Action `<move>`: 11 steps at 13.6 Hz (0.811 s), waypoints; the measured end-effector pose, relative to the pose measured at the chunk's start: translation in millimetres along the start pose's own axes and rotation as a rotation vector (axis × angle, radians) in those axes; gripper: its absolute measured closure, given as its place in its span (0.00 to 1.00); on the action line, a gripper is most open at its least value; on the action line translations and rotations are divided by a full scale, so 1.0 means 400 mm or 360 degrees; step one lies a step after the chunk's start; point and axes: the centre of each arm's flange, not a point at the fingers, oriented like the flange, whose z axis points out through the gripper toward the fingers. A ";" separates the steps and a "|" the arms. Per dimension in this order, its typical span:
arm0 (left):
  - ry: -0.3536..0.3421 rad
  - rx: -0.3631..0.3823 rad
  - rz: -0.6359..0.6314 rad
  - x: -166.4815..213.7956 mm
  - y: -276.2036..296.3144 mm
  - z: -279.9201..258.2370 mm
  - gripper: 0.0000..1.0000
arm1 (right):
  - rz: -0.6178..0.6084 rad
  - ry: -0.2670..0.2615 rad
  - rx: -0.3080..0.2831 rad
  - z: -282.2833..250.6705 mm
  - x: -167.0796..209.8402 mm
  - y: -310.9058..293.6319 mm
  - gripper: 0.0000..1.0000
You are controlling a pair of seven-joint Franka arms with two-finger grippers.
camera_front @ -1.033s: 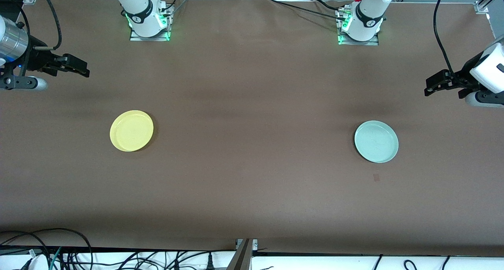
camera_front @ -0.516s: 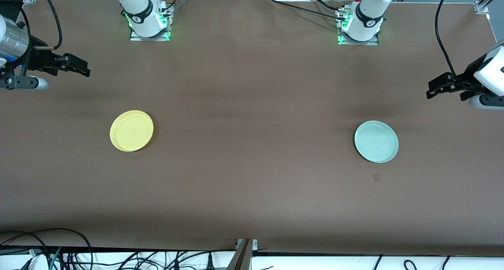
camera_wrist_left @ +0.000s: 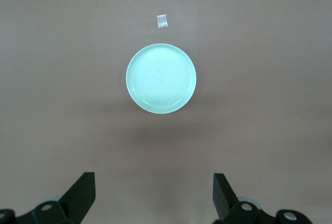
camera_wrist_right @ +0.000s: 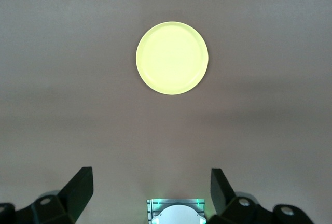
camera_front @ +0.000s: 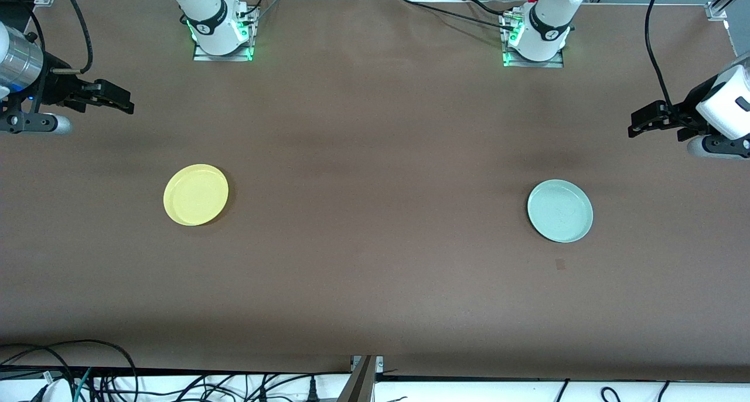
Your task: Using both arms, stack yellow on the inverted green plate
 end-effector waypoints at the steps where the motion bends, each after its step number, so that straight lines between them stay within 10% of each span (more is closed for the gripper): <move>1: -0.0008 -0.0001 -0.0003 0.001 0.000 0.004 0.00 | 0.0000 0.0000 0.0000 0.000 0.000 0.000 0.00; 11: -0.0061 0.0001 -0.0100 0.039 -0.008 0.140 0.00 | -0.0009 0.0013 -0.0001 -0.010 -0.001 -0.005 0.00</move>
